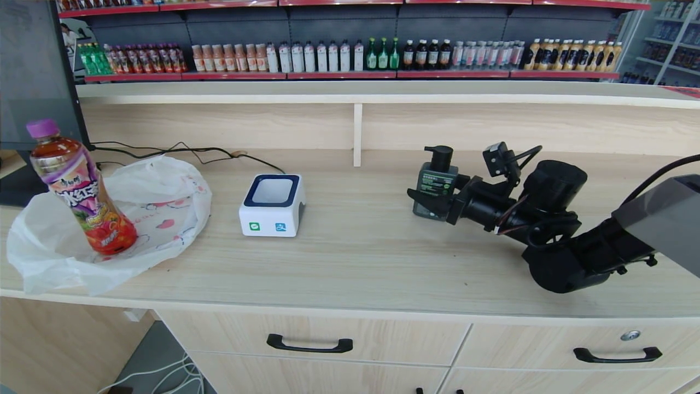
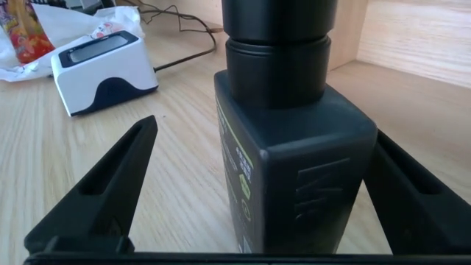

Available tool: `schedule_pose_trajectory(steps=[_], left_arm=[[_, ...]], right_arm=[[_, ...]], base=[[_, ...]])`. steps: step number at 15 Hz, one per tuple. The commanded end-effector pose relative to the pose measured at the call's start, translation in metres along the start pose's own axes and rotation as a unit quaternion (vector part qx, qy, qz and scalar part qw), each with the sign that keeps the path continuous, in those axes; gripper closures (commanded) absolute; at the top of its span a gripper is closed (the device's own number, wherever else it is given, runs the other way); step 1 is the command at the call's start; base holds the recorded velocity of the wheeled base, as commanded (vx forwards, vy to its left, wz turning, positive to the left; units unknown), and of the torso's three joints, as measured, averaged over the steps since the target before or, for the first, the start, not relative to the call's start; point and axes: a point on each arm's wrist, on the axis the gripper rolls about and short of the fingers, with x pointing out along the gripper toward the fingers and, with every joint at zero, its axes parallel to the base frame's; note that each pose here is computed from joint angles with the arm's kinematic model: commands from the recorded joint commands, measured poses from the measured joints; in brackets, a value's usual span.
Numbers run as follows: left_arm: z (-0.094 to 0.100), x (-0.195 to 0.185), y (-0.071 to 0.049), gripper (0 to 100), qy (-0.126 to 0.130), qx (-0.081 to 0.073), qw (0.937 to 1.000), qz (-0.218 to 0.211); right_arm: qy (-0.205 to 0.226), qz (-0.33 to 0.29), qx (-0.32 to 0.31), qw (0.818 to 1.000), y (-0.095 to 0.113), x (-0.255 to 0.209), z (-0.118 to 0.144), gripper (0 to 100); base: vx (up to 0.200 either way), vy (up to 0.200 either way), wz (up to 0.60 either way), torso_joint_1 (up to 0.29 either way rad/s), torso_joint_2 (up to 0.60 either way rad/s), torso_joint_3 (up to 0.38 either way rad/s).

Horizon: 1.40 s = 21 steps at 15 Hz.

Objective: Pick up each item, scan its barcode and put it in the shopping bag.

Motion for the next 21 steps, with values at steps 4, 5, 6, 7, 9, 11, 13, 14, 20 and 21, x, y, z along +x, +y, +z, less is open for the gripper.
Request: schedule_pose_trajectory(steps=[4, 5, 6, 7, 9, 11, 13, 14, 20, 21], left_arm=[[0.000, 0.000, 0.000, 0, 0.000, 0.000, 1.0000, 0.000], [0.000, 0.000, 0.000, 0, 0.000, 0.000, 1.0000, 0.000], [0.000, 0.000, 0.000, 0, 0.000, 0.000, 1.0000, 0.000], [0.000, 0.000, 0.000, 0, 0.000, 0.000, 1.0000, 0.000], [0.000, 0.000, 0.000, 0, 0.000, 0.000, 1.0000, 0.000], [0.000, 0.000, 0.000, 0, 0.000, 0.001, 1.0000, 0.000], [0.000, 0.000, 0.000, 0, 0.000, 0.001, 1.0000, 0.001], [0.000, 0.000, 0.000, 0, 0.000, 0.001, 1.0000, 0.000], [0.000, 0.000, 0.000, 0, 0.000, 0.001, 1.0000, 0.000], [0.000, 0.000, 0.000, 0, 0.000, 0.001, 1.0000, 0.000]], right_arm=[[0.005, 0.004, 0.005, 1.000, -0.002, 0.008, -0.007, 0], [0.004, 0.004, 0.004, 1.000, -0.002, 0.008, -0.007, 0], [0.004, 0.004, 0.004, 1.000, -0.002, 0.008, -0.007, 0], [0.005, 0.004, 0.005, 1.000, -0.002, 0.008, -0.007, 0], [0.004, 0.004, 0.004, 1.000, -0.002, 0.008, -0.006, 0], [0.004, 0.003, 0.003, 1.000, -0.002, 0.007, -0.006, 0], [0.004, 0.004, 0.002, 1.000, -0.002, 0.008, -0.006, 100], [0.004, 0.004, 0.002, 1.000, -0.003, 0.008, -0.006, 100], [-0.005, 0.005, -0.005, 1.000, -0.002, 0.008, 0.001, 100], [-0.008, 0.007, -0.007, 1.000, -0.001, 0.008, 0.006, 100]], base=[[0.000, 0.000, 0.00, 0.000, 0.00, 0.000], [0.000, 0.000, 0.00, 0.000, 0.00, 0.000], [0.000, 0.000, 0.00, 0.000, 0.00, 0.000], [0.000, 0.000, 0.00, 0.000, 0.00, 0.000], [0.000, 0.000, 0.00, 0.000, 0.00, 0.000], [0.000, 0.000, 0.00, 0.000, 0.00, 0.000], [0.000, 0.000, 0.00, 0.000, 0.00, 0.000], [0.000, 0.000, 0.00, 0.000, 0.00, 0.000], [0.000, 0.000, 0.00, 0.000, 0.00, 0.000], [0.000, 0.000, 0.00, 0.000, 0.00, 0.000]])
